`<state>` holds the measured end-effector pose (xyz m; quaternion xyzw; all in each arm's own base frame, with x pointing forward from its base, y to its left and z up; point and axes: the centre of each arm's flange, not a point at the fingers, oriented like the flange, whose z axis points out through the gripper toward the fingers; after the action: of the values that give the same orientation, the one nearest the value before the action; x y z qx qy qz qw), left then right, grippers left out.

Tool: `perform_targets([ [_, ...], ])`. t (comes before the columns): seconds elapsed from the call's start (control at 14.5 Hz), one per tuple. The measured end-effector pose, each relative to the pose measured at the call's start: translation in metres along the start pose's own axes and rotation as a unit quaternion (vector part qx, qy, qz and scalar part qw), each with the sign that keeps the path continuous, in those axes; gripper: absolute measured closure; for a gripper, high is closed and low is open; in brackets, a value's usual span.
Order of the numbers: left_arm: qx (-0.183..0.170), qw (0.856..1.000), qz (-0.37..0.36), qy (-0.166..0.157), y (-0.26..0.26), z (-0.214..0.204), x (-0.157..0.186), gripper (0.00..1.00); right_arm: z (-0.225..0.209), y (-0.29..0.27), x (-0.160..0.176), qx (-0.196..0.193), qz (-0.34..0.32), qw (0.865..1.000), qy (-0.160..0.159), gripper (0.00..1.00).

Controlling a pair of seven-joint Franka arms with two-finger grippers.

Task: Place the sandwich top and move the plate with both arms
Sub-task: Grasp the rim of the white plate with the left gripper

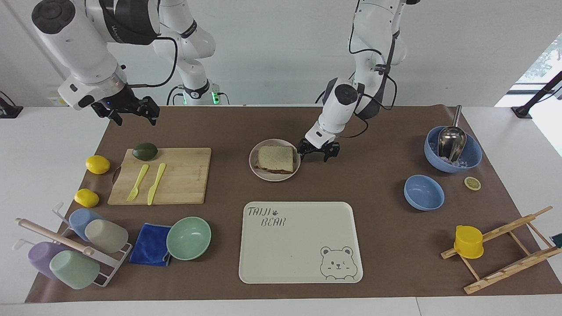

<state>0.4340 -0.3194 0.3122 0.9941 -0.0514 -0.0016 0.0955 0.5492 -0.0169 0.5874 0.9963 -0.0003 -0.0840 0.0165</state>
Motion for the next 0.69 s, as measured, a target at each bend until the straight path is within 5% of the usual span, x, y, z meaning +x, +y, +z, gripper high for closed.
perform_targets([
  [0.41,-0.01,1.0,0.0,0.001,0.014,0.02,-0.006,0.03,-0.002,0.001,-0.003,0.032,0.003,0.999,-0.006,0.0],
  [0.69,-0.017,1.0,-0.007,0.001,0.016,0.019,-0.006,0.22,-0.004,0.015,-0.005,0.03,0.012,0.999,-0.005,0.0],
])
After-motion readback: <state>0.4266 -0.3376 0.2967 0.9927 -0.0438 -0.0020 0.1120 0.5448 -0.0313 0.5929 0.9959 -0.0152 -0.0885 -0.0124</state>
